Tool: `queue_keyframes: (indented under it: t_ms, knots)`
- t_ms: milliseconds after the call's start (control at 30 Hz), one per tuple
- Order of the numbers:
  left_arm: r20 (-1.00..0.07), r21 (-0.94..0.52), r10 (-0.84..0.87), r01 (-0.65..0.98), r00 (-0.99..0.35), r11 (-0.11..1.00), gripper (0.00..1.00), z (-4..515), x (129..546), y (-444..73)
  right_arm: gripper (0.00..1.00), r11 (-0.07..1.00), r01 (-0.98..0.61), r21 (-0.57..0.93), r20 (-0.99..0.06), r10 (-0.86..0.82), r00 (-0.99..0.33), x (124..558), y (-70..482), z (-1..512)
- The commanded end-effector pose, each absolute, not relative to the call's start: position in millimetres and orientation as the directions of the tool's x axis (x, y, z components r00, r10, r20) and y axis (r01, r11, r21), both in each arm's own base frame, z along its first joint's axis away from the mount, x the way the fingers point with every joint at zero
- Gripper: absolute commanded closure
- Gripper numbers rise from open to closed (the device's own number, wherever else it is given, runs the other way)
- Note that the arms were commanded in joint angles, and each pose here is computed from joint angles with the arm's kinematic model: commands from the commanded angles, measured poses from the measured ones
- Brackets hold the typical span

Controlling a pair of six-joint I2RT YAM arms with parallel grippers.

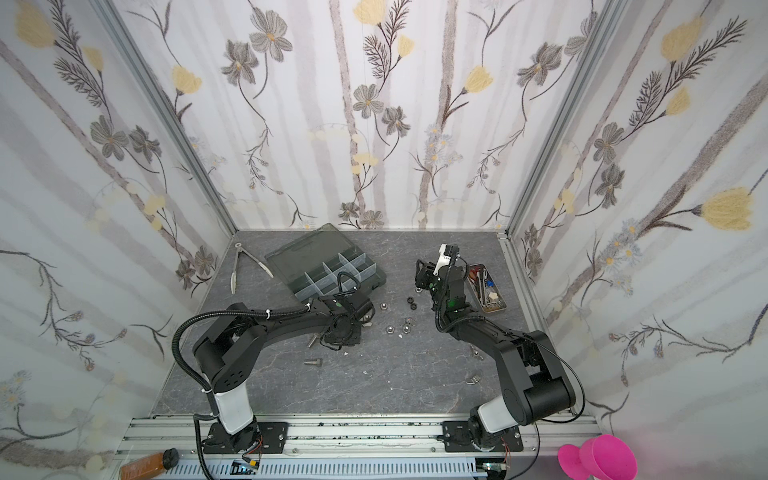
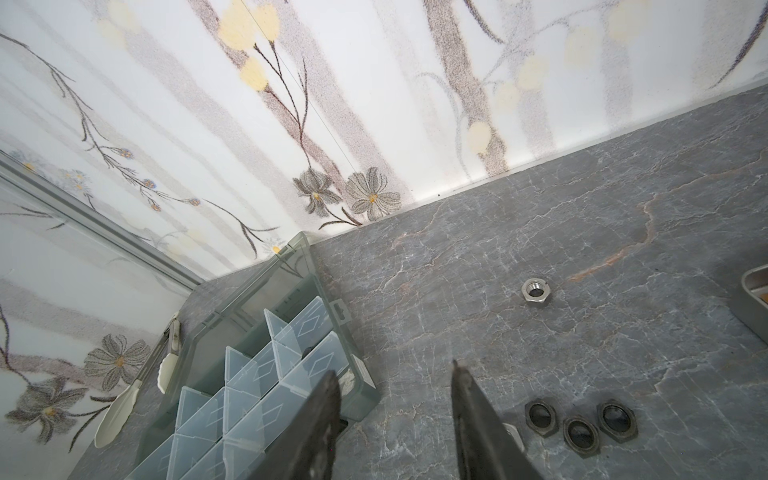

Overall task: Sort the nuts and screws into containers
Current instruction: 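Lift the black bolt over the organizer compartment and open the left gripper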

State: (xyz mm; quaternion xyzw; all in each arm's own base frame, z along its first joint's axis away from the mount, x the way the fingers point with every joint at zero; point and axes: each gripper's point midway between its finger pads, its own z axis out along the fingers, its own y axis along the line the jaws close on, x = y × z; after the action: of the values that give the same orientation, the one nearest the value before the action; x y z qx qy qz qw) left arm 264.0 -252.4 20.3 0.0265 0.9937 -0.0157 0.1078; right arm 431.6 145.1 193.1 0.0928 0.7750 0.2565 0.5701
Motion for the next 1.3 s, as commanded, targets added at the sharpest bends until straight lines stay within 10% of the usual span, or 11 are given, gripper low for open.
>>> queue_keyframes:
  t_ms: [0,1267]
  knots:
    - [-0.259,-0.037,0.046,0.058,-0.965,0.998,0.77,35,277,-257,0.55,0.842,-0.175,0.51,-0.843,0.448,-0.298,434,147,206]
    - [-0.524,-0.158,-0.05,0.039,-0.85,0.987,0.79,136,489,-287,0.55,0.835,-0.183,0.518,-0.836,0.451,-0.311,436,150,201]
